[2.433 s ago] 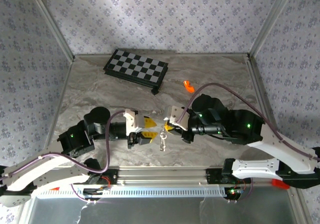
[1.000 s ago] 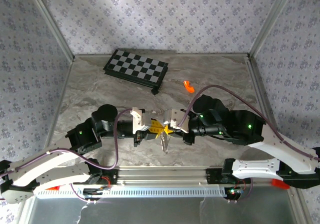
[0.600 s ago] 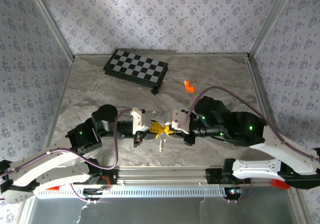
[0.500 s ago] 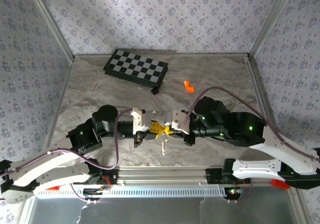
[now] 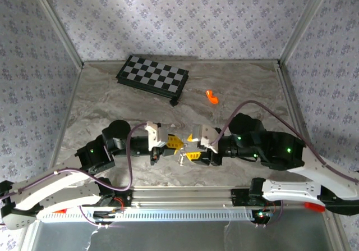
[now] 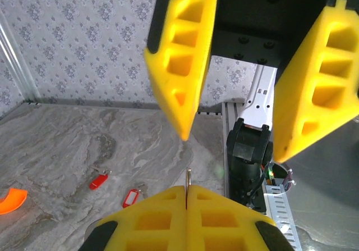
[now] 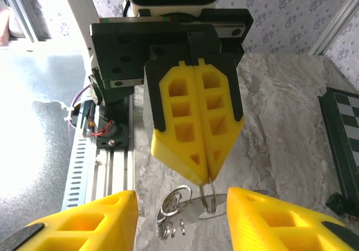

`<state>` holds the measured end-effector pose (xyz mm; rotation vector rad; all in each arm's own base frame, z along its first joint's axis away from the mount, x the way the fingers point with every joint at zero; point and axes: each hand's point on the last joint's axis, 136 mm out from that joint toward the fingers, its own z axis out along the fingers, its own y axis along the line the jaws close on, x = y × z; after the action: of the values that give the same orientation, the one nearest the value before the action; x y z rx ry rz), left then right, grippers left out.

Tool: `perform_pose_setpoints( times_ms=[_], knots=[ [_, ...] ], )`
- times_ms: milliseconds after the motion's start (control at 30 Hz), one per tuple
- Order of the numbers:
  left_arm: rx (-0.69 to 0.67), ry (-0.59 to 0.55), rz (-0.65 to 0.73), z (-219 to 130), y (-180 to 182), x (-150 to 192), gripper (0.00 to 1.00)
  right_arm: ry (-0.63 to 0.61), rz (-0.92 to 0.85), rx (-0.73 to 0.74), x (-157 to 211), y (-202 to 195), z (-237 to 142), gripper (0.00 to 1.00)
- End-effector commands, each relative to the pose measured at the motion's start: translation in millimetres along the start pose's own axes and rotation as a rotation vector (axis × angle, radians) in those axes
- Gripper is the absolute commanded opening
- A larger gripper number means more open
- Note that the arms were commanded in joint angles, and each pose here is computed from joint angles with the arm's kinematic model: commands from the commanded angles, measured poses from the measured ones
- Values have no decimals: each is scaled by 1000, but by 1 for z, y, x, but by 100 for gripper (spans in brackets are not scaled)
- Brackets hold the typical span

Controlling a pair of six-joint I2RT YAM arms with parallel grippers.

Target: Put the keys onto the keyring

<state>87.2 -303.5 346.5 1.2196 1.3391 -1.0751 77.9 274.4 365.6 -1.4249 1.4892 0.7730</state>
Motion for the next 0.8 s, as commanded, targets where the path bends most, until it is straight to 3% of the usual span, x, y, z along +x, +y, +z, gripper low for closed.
perform_pose_setpoints(
  times_ms=[0,300,767],
  knots=[
    [32,-109,29,-9,-9,-29,0,-71,55,-9,-11,0,-7,43],
    [68,-171,-1,-10,-15,-36,0,-128,95,-58,-18,4,-4,43],
    [95,-189,-12,-10,-19,-38,0,-87,111,4,-1,-7,3,41]
  ],
)
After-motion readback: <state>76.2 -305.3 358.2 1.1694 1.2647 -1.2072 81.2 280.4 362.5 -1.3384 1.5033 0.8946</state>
